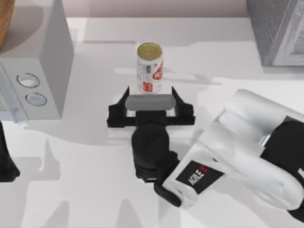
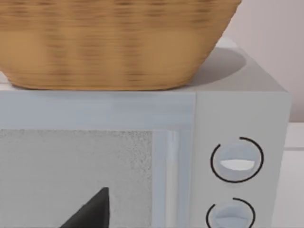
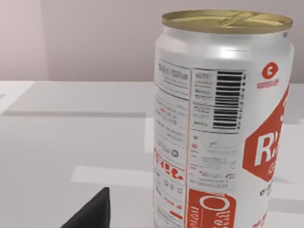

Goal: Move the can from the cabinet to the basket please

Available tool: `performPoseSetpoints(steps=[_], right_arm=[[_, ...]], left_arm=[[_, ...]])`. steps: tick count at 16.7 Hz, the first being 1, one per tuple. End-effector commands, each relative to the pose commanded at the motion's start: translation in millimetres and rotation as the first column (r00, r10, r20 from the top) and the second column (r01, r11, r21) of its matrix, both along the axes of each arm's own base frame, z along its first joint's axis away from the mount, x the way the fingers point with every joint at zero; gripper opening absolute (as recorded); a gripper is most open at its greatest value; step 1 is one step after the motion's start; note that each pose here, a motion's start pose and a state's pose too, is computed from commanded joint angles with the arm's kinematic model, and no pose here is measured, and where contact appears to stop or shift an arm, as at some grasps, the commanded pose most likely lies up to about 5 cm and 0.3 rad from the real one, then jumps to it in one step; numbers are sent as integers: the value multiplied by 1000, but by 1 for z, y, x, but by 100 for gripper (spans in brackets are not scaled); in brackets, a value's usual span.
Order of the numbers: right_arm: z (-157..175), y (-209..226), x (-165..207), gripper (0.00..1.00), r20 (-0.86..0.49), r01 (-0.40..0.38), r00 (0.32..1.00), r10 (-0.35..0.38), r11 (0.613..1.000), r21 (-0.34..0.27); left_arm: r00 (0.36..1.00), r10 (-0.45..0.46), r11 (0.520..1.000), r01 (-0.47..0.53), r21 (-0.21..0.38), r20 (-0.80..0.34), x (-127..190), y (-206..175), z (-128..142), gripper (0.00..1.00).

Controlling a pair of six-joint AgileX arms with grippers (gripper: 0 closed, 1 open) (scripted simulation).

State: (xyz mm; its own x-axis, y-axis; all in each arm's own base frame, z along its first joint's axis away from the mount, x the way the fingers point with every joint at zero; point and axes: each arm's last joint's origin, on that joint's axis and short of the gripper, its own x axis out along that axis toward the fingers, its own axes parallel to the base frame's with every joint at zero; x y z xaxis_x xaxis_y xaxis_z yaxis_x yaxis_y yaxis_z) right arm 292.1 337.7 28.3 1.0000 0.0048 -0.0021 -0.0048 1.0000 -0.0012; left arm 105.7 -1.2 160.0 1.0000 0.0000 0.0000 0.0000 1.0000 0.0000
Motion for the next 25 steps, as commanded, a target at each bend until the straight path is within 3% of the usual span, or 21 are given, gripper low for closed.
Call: performPoseSetpoints(steps=[6,12,17,21,25], right_arm=[[1,-5,2,100,3,-3,1000,3,1000,4],[-3,-49,-1,100,-5,5,1000,-5,1000,-6],[-3,-49,-1,100,-5,0,1000,0,1000,-7],[10,-74,2,100,-66,-13,998,9,998,-62],[49,-132,-2,100,-178,-40,984,18,992,-121]], left_arm=[[1000,0,1000,0,0,0,0,0,0,100],[1000,0,1000,0,0,0,0,0,0,100],[1000,0,1000,0,0,0,0,0,0,100],[1000,0,1000,0,0,0,0,0,0,100],[1000,0,1000,0,0,0,0,0,0,100]])
